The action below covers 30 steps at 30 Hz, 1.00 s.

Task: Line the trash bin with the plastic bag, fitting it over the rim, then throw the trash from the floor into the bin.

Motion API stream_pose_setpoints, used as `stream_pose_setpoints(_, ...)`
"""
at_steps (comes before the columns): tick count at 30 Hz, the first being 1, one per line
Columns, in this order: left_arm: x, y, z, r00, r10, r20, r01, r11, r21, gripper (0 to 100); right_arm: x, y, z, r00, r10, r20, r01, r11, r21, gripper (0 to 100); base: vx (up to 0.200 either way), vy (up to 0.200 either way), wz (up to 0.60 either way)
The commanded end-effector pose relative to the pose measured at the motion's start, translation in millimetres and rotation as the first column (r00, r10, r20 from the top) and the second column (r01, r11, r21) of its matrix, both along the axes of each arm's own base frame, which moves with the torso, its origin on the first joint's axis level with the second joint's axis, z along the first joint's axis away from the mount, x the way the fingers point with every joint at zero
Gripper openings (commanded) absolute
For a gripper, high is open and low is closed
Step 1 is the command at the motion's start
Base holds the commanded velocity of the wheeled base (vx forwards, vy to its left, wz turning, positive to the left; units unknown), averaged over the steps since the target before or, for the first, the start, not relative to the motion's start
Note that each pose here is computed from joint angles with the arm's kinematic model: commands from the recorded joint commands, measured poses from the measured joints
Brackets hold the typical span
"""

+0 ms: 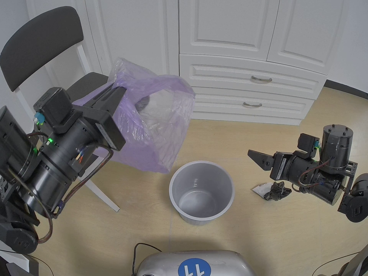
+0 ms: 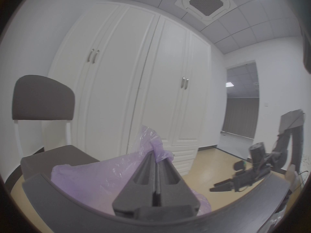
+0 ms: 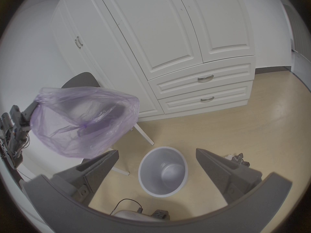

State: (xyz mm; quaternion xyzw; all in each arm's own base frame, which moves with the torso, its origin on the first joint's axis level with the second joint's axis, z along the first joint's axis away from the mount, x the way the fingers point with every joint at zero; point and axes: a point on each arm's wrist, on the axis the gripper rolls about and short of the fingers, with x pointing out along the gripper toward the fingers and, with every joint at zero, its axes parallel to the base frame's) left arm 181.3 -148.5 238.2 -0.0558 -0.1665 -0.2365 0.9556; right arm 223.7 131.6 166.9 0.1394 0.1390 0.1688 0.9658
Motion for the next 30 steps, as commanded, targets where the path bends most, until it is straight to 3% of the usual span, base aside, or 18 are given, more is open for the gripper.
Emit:
stream_pose_setpoints(1, -22, 10, 6, 0.996, -0.074, 0.04, 0.074, 0.997, -0.007, 0, 2, 2, -1, 1.0, -0.004, -0.01, 0.004, 1.0, 0.011, 100, 0.0, 0.0, 0.0)
stream_pose_setpoints(5, -29, 12, 6, 0.992, -0.113, 0.051, 0.113, 0.994, 0.0, 0, 4, 3, -1, 1.0, 0.0, -0.006, 0.001, 0.999, 0.035, 100, 0.0, 0.0, 0.0)
stream_pose_setpoints(12, -34, 6, 7, 0.986, -0.155, 0.056, 0.155, 0.988, -0.001, 0, 4, 11, -15, 0.999, 0.027, -0.04, -0.026, 1.0, 0.014, 100, 0.0, 0.0, 0.0)
stream_pose_setpoints(18, -26, -1, 7, 0.988, -0.147, 0.043, 0.148, 0.989, -0.004, 0, -23, 17, -46, 0.978, 0.161, -0.135, -0.179, 0.975, -0.129, 100, 0.0, 0.0, 0.0)
stream_pose_setpoints(23, -22, -5, 14, 0.988, -0.141, 0.056, 0.142, 0.989, -0.027, 0, -21, 23, -64, 0.966, 0.169, -0.196, -0.202, 0.965, -0.165, 100, 0.0, 0.0, 0.0)
stream_pose_setpoints(30, -18, -6, 24, 0.996, -0.065, 0.061, 0.07, 0.994, -0.087, 0, -18, 26, -77, 0.957, 0.164, -0.24, -0.212, 0.959, -0.19, 100, 0.0, 0.0, 0.0)
